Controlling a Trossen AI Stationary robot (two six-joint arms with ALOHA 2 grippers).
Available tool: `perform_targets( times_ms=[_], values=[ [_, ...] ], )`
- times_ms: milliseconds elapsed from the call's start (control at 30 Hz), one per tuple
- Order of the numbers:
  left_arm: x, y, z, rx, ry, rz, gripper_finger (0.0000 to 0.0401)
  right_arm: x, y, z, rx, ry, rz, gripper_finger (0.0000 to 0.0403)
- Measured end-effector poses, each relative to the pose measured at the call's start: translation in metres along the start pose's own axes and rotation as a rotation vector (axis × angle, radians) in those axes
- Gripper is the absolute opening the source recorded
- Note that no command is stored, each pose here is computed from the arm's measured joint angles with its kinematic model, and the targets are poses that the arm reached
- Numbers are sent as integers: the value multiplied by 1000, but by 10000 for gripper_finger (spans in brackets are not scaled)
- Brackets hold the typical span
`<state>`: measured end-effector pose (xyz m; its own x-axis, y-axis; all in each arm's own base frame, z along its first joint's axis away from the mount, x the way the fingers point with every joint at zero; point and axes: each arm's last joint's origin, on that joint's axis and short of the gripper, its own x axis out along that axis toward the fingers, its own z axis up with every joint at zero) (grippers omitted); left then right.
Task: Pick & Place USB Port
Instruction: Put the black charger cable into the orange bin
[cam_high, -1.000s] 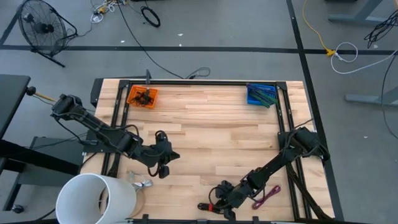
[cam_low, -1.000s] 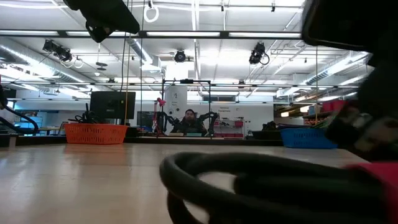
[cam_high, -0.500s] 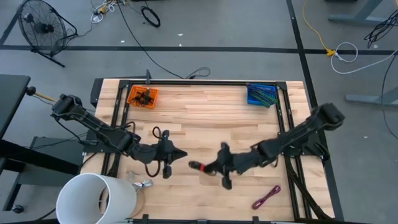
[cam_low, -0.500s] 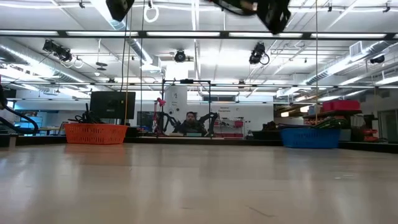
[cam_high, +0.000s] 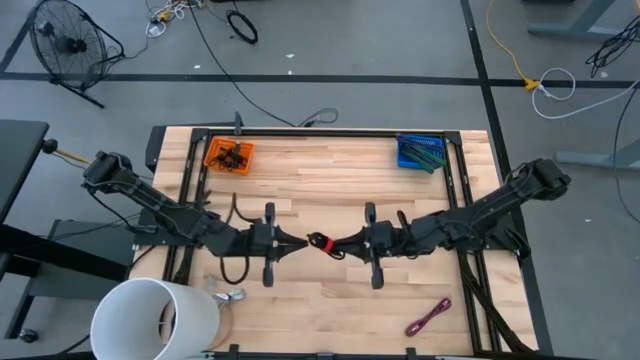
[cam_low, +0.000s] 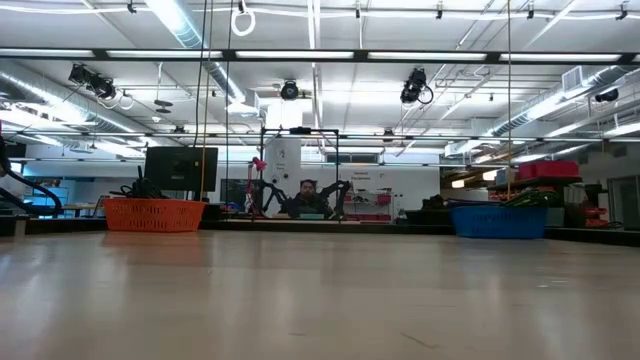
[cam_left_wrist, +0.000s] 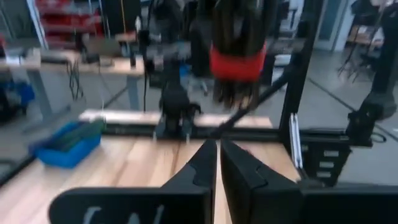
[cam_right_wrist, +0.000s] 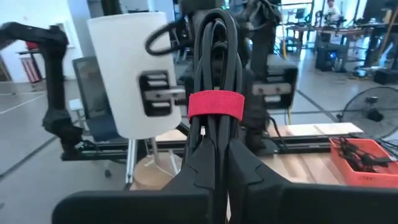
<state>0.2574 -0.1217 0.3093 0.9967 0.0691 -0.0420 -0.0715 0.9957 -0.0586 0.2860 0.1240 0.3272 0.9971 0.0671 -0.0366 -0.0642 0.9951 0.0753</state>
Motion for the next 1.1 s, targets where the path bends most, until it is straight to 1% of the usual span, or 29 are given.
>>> perform_targets(
  times_ms=[133,200,267,367,533,633,733,867,967,1033,1100],
  values=[
    [0,-1,8,48,-71,-34,26,2,-4,2,3,-20,-12,6],
    [0,-1,11,40,-104,-40,37,2,-5,4,-3,-41,-15,6],
    [0,-1,13,35,-116,-38,57,3,-7,5,-5,-48,-20,6],
    [0,1,14,28,-129,-31,96,4,-10,7,-3,-60,-26,6],
    [3,6,16,11,-144,-12,163,13,-14,3,1,-88,-1,7],
    [5,9,17,9,-151,-13,190,22,-17,-4,-2,-79,-13,6],
    [6,12,19,-2,-163,-19,208,31,-22,-10,-2,-83,1,6],
    [7,14,21,-14,-185,-12,219,37,-29,-13,9,-89,12,7],
    [7,14,21,-13,-183,-11,215,40,-33,-16,19,-79,4,7],
    [7,14,21,-14,-185,-11,199,40,-34,-16,24,-80,19,7],
    [7,14,21,-14,-185,-10,165,40,-34,-15,24,-80,28,7]
  ],
)
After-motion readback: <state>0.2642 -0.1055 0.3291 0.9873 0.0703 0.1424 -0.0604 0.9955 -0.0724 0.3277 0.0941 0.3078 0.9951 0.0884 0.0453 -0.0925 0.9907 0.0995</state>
